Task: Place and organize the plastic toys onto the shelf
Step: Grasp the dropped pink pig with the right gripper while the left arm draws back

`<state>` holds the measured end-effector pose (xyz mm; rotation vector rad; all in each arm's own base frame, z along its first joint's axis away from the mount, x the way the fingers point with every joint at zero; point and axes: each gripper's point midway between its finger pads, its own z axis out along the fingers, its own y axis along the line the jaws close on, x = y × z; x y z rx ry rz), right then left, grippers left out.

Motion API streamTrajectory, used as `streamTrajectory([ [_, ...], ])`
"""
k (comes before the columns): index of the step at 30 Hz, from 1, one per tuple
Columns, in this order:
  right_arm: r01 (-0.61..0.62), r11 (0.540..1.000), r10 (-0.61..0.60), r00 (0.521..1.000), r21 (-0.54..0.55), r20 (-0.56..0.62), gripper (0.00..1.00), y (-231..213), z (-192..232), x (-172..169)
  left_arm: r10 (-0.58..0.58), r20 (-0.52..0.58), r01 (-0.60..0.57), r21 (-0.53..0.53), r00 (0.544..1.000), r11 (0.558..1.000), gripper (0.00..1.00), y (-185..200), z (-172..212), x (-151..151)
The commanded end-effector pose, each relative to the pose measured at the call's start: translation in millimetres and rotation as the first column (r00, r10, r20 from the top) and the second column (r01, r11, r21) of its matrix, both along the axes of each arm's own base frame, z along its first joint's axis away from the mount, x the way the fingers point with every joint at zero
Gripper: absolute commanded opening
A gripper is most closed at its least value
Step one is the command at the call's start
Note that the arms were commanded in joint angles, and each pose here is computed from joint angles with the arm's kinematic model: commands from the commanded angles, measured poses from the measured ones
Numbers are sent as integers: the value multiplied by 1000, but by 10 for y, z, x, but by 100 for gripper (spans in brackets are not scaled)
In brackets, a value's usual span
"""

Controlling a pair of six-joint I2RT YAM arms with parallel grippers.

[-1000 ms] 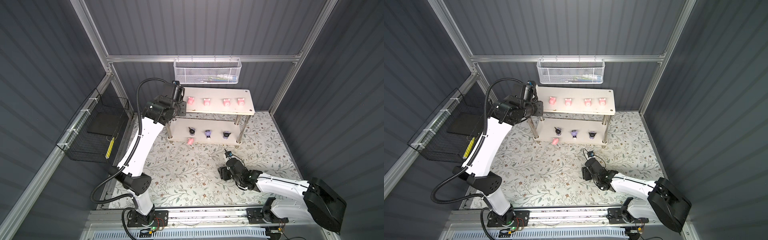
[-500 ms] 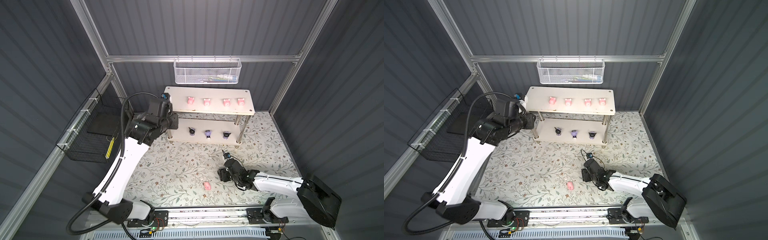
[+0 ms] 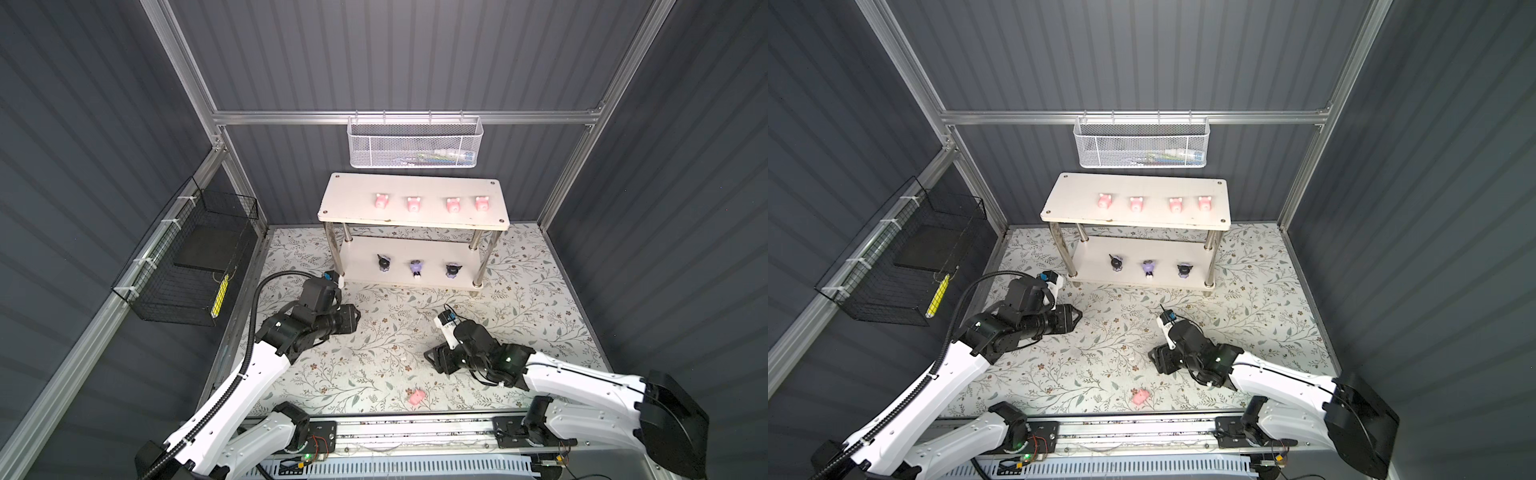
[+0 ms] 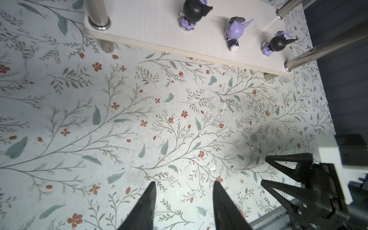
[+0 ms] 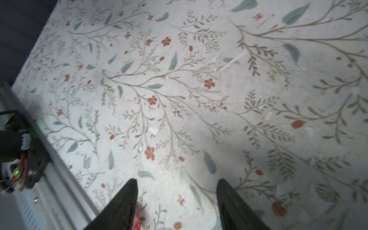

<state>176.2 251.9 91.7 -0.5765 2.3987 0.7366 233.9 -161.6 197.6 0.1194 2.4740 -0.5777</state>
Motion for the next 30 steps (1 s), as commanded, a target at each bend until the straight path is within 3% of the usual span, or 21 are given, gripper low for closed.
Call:
streamTrajectory([
  [1, -91, 995, 86, 991, -42, -105, 66, -20, -77, -318, -41, 15, 42, -82, 999, 996, 50, -214, 29, -28],
  [7, -173, 982, 158, 973, -79, -167, 66, 1, -204, -660, -132, -38, 129, -59, 991, 990, 55, -551, -306, -172],
  [13, -284, 953, 263, 948, -103, -178, 68, 145, -271, -870, -172, -83, 161, -125, 982, 979, 59, -688, -557, -266],
  [20, -362, 913, 329, 926, -189, -184, 72, 358, -458, -875, -170, -69, 162, -112, 983, 980, 65, -663, -537, -256],
  [30, -401, 893, 366, 911, -203, -188, 73, 550, -562, -842, -150, -62, 143, -95, 987, 985, 66, -613, -560, -245],
])
